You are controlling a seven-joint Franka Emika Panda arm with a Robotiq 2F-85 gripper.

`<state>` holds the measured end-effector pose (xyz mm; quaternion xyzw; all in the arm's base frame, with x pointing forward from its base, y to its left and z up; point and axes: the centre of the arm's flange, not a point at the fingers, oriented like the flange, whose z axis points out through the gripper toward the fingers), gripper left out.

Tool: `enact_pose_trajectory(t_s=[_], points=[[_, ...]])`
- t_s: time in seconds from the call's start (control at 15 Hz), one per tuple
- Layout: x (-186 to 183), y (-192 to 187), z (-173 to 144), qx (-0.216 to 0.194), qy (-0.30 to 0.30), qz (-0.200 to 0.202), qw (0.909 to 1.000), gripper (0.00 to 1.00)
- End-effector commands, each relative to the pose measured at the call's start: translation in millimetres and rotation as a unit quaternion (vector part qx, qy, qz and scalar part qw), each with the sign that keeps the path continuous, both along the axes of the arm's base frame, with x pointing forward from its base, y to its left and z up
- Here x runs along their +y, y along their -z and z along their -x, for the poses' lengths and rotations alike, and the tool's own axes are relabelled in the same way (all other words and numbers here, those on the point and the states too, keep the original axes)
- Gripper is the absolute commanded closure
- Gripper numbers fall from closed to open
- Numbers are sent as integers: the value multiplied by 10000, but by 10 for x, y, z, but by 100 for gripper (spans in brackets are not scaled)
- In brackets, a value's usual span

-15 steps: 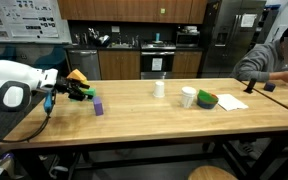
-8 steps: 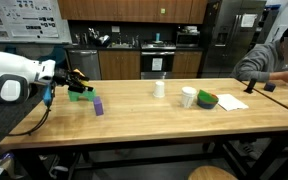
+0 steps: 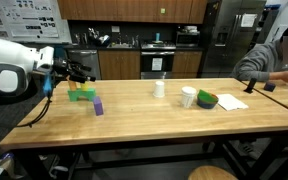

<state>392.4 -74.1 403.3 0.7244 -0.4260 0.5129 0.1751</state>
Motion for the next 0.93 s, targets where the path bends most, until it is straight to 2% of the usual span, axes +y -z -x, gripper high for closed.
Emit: enact_pose_trajectory(t_s=[0.0,0.47,0.87], points=[[-128,-246,188,101,-52,-86,9999,0],[-589,-520,360,236,407,-255,9986,0],[-717,-566,394,373,540,-273,9975,0]])
